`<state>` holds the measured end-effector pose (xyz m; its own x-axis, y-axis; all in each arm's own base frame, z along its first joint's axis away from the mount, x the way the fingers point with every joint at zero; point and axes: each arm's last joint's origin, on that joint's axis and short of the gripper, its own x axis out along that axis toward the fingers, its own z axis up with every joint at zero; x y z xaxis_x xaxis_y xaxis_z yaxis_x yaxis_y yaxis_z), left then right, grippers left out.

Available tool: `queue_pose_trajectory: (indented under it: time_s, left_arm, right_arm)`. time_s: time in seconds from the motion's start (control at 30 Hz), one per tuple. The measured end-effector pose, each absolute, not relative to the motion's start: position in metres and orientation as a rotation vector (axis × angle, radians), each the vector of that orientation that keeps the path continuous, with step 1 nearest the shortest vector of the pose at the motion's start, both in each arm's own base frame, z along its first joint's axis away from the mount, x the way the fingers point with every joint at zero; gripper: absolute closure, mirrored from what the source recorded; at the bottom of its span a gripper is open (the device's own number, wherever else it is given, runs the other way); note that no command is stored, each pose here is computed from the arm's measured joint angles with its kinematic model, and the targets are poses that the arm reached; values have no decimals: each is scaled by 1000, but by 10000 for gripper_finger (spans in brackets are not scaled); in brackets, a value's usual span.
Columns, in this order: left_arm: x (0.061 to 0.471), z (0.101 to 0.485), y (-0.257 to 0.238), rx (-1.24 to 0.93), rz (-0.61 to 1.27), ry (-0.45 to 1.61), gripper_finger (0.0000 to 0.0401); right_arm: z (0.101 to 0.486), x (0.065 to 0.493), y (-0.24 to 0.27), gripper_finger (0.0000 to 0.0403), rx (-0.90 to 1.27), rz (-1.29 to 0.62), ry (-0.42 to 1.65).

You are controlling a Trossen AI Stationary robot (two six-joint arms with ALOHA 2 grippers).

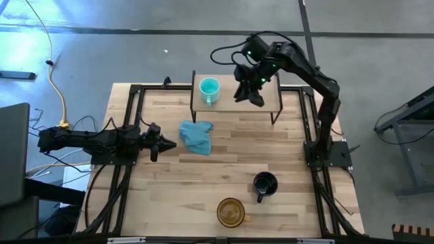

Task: Stack small to large cups/mugs on shelf
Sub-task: Put the black mug on the shelf

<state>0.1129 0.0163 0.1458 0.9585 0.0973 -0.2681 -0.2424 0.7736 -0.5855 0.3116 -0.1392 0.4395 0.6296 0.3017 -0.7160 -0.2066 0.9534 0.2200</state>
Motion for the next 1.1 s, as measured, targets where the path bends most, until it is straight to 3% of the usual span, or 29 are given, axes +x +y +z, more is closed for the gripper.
queue_pose_trajectory:
  time_s: [0.43,0.73,1.1]
  left_arm:
    - [116,179,10,-698,-143,-27,364]
    - [116,184,10,-685,-163,-77,364]
    - [115,186,10,-677,-161,-102,364]
  right_arm:
    - [463,292,-98,320,189,518,751]
    - [489,275,-79,326,105,590,600]
    - [525,229,-62,374,8,590,434]
